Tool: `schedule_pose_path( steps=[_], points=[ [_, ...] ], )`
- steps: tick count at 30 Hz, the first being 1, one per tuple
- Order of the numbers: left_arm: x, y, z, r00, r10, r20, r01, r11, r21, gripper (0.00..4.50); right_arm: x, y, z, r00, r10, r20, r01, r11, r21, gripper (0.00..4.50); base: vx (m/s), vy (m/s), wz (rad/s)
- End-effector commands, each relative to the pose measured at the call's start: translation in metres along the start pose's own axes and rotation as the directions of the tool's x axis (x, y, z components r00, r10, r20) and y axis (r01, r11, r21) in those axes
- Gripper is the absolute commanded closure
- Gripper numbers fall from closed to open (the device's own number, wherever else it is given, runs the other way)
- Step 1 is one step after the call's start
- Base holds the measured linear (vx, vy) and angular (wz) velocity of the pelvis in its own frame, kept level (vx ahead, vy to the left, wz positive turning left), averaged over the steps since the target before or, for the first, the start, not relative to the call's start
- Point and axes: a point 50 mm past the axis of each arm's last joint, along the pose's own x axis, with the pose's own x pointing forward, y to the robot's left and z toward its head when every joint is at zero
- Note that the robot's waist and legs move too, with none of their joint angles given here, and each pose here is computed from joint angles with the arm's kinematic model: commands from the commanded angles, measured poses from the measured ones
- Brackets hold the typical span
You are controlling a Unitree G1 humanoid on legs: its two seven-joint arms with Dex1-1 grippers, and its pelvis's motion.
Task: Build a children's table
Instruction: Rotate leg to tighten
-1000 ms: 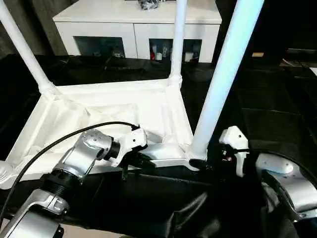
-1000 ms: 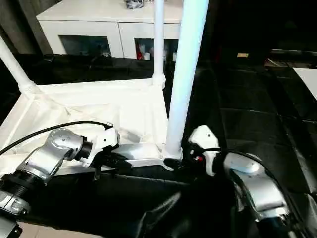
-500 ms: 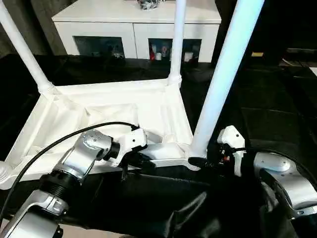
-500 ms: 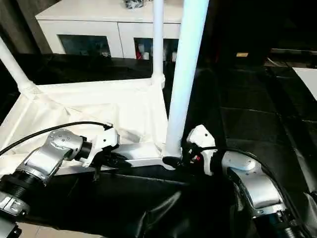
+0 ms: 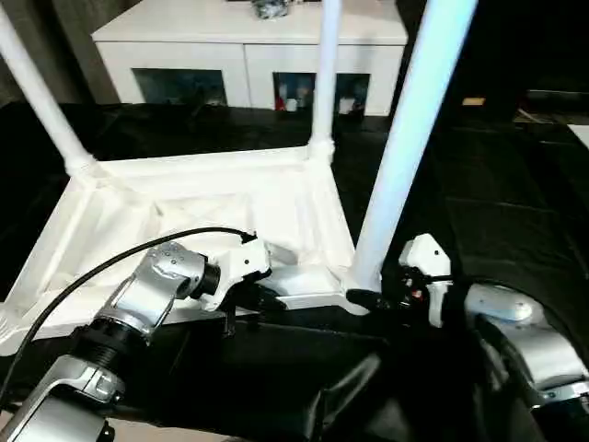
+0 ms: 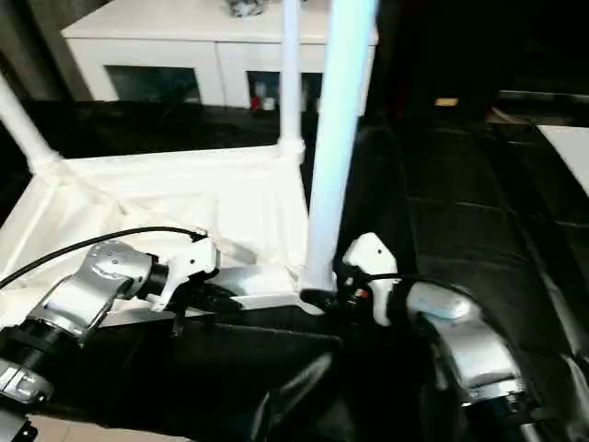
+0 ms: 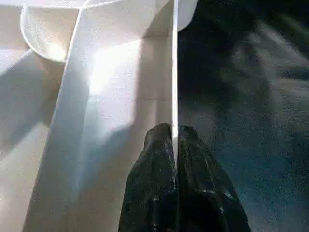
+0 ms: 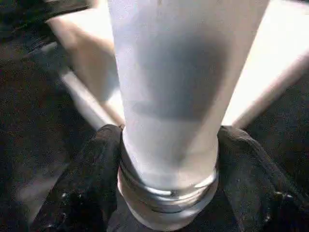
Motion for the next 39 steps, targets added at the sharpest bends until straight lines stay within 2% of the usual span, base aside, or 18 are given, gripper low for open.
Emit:
schedule_pose_path(
  steps=[1, 2, 3, 5, 7, 8, 9, 11, 13, 16, 17, 20, 24, 29, 30, 33, 35, 39],
  points=[
    [0.014, -0.002, 0.001, 0.999, 0.043, 0.034, -0.041, 0.998, -0.043, 4.50, -0.001, -0.014, -0.020, 0.976, -0.191, -0.100, 0.196, 0.980, 0.038, 1.84, 0.000, 0.000, 0.00],
    [0.024, 0.000, 0.011, 0.990, 0.097, 0.098, -0.090, 0.993, -0.076, 4.50, 0.009, -0.011, -0.020, 0.955, -0.281, -0.090, 0.287, 0.956, 0.063, 1.85, 0.000, 0.000, 0.00],
    [0.024, 0.000, 0.011, 0.990, 0.097, 0.098, -0.090, 0.993, -0.076, 4.50, 0.009, -0.011, -0.020, 0.955, -0.281, -0.090, 0.287, 0.956, 0.063, 1.85, 0.000, 0.000, 0.00],
    [0.035, 0.003, 0.025, 0.974, 0.166, 0.151, -0.150, 0.982, -0.113, 4.50, 0.023, -0.010, -0.019, 0.911, -0.402, -0.094, 0.410, 0.907, 0.093, 1.85, 0.000, 0.000, 0.00],
    [0.045, 0.007, 0.035, 0.961, 0.231, 0.149, -0.215, 0.969, -0.119, 4.50, 0.034, -0.009, -0.018, 0.863, -0.494, -0.110, 0.505, 0.853, 0.133, 1.85, 0.000, 0.000, 0.00],
    [0.045, 0.007, 0.035, 0.961, 0.231, 0.149, -0.215, 0.969, -0.119, 4.50, 0.034, -0.009, -0.018, 0.863, -0.494, -0.110, 0.505, 0.853, 0.133, 1.85, 0.000, 0.000, 0.00],
    [0.052, 0.011, 0.043, 0.942, 0.299, 0.149, -0.281, 0.951, -0.130, 4.50, 0.044, -0.008, -0.016, 0.812, -0.572, -0.121, 0.584, 0.792, 0.178, 1.85, 0.000, 0.000, 0.00],
    [0.061, 0.016, 0.055, 0.912, 0.375, 0.164, -0.351, 0.923, -0.158, 4.50, 0.059, 0.000, -0.012, 0.769, -0.625, -0.135, 0.639, 0.742, 0.202, 1.85, 0.000, 0.000, 0.00],
    [0.063, 0.017, 0.057, 0.907, 0.388, 0.164, -0.364, 0.918, -0.158, 4.50, 0.063, 0.002, -0.011, 0.769, -0.626, -0.131, 0.639, 0.745, 0.192, 1.85, 0.000, 0.000, 0.00],
    [0.066, 0.015, 0.054, 0.921, 0.364, 0.137, -0.351, 0.930, -0.111, 4.50, 0.077, 0.018, 0.005, 0.854, -0.520, -0.027, 0.510, 0.825, 0.243, 1.85, 0.000, 0.000, 0.00],
    [0.065, 0.013, 0.051, 0.930, 0.346, 0.127, -0.334, 0.936, -0.108, 4.50, 0.077, 0.020, 0.010, 0.873, -0.487, 0.015, 0.472, 0.853, 0.223, 1.29, 0.000, 0.000, 0.00],
    [0.063, 0.008, 0.035, 0.959, 0.278, 0.060, -0.272, 0.958, -0.090, 4.50, 0.069, 0.015, 0.018, 0.868, -0.491, 0.075, 0.468, 0.858, 0.210, 1.10, 0.000, 0.000, 0.00],
    [0.059, 0.006, 0.026, 0.971, 0.240, 0.016, -0.237, 0.966, -0.101, 4.50, 0.057, 0.008, 0.024, 0.872, -0.478, 0.106, 0.454, 0.870, 0.192, 0.69, 0.000, 0.000, 0.00],
    [0.046, 0.003, 0.015, 0.989, 0.151, -0.007, -0.151, 0.986, -0.073, 4.50, 0.017, -0.004, 0.033, 0.941, -0.300, 0.158, 0.291, 0.954, 0.079, 0.65, 0.000, 0.000, 0.00],
    [0.045, 0.003, 0.015, 0.989, 0.148, -0.007, -0.148, 0.986, -0.071, 4.50, 0.016, -0.004, 0.033, 0.943, -0.292, 0.159, 0.283, 0.956, 0.076, 0.65, 0.000, 0.000, 0.00],
    [0.035, -0.002, 0.011, 0.999, 0.046, 0.000, -0.046, 0.999, 0.009, 4.50, -0.009, -0.003, 0.027, 0.985, -0.123, 0.123, 0.128, 0.991, -0.035, 0.65, 0.000, 0.000, 0.00],
    [0.024, -0.008, 0.007, 0.999, -0.050, -0.015, 0.051, 0.996, 0.076, 4.50, -0.030, -0.001, 0.014, 0.999, 0.018, 0.033, -0.015, 0.995, -0.099, 0.65, 0.000, 0.000, 0.00],
    [0.016, -0.011, 0.007, 0.993, -0.119, -0.024, 0.121, 0.989, 0.089, 4.50, -0.037, 0.000, 0.011, 0.998, 0.067, -0.005, -0.067, 0.993, -0.095, 0.65, 0.000, 0.000, 0.00]
  ],
)
